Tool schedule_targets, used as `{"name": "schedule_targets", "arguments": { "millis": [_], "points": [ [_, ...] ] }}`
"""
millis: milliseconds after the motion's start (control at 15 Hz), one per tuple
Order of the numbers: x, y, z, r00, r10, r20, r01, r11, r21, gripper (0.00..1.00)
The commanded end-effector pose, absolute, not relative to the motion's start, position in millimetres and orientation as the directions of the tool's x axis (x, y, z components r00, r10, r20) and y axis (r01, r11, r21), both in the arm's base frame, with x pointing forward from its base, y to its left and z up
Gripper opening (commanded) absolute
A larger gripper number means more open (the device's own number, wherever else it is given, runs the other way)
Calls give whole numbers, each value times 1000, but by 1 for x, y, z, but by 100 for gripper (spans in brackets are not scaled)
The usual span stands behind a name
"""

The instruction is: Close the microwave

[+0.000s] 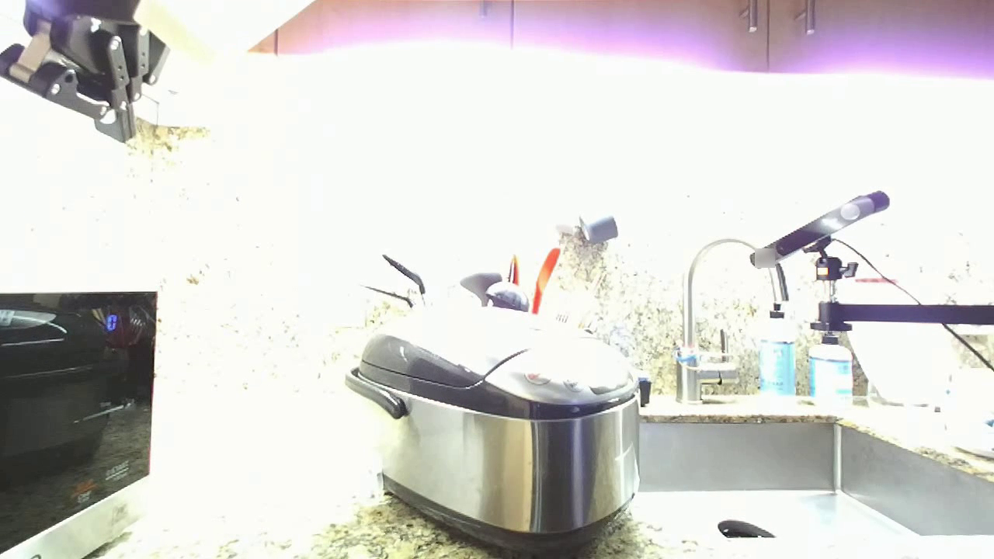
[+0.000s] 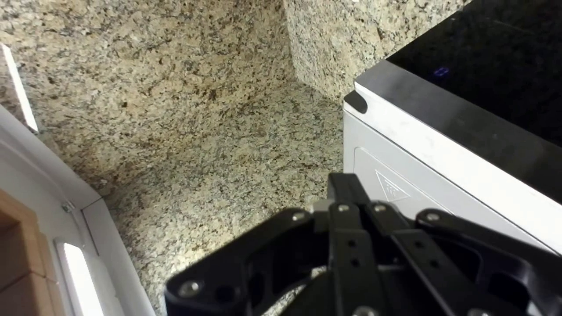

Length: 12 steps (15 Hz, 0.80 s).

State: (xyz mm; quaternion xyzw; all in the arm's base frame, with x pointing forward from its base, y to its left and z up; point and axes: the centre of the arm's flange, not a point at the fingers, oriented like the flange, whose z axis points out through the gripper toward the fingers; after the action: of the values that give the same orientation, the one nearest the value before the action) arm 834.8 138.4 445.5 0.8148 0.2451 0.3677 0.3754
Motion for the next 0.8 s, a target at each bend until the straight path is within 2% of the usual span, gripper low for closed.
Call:
{"name": "schedule_targets", "arguments": {
  "millis": [0,67,733],
  "points": [
    [834,141,446,603,675,425,126,-607,785,3],
    [834,144,447,598,675,432,128,-613,780,5],
    [833,150,447,592,677,436,134,-617,776,5]
  ]
}}
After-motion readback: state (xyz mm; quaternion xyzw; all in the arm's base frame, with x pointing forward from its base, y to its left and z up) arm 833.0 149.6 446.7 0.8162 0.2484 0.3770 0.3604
